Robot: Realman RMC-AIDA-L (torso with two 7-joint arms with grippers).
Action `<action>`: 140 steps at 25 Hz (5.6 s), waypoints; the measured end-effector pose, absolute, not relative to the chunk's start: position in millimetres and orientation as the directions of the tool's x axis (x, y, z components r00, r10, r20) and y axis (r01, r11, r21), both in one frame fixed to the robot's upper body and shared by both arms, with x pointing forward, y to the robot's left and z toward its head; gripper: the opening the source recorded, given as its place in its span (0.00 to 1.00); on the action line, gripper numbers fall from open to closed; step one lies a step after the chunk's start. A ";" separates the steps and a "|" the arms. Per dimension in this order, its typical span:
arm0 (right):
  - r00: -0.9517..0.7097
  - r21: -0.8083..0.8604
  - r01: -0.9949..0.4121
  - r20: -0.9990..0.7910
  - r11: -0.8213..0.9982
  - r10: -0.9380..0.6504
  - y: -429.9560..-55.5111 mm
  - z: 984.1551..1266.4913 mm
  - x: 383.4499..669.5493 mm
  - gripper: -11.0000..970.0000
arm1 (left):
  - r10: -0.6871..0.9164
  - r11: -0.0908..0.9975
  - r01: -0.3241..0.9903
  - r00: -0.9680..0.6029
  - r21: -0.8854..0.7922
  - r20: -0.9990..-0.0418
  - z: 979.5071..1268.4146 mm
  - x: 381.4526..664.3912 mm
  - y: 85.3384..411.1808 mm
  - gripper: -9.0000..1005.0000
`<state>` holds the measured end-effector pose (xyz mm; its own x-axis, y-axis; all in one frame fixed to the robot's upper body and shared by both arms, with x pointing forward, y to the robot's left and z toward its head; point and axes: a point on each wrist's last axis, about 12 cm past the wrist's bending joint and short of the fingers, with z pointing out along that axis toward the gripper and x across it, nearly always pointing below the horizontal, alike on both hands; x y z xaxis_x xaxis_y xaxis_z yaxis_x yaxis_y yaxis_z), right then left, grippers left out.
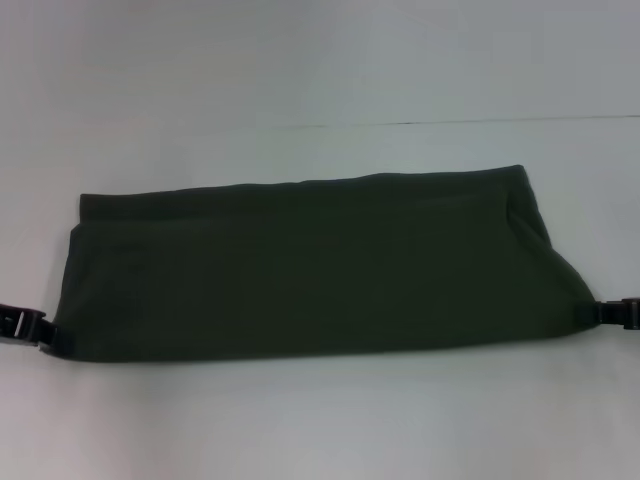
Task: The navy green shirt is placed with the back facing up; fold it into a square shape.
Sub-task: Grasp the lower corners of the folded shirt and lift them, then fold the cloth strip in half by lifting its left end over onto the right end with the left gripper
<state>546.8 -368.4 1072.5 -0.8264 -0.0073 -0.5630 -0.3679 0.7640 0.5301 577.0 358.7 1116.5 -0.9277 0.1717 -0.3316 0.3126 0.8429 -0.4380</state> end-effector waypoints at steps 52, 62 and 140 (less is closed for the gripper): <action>-0.600 0.526 -0.411 -0.771 0.745 0.213 -402.0 1132.9 566.1 0.90 | -0.006 0.765 0.408 -0.769 -0.498 -0.639 1173.2 611.2 362.2 0.86; -0.416 0.400 -0.583 -0.894 0.707 0.163 -366.5 1140.1 582.0 0.90 | 0.004 0.766 0.445 -0.725 -0.464 -0.689 1160.7 616.2 347.1 0.86; -0.341 0.193 -0.881 -0.892 0.432 -0.298 -309.8 1116.1 566.2 0.90 | 0.240 0.782 0.611 -0.473 -0.120 -0.848 1055.4 538.2 359.5 0.84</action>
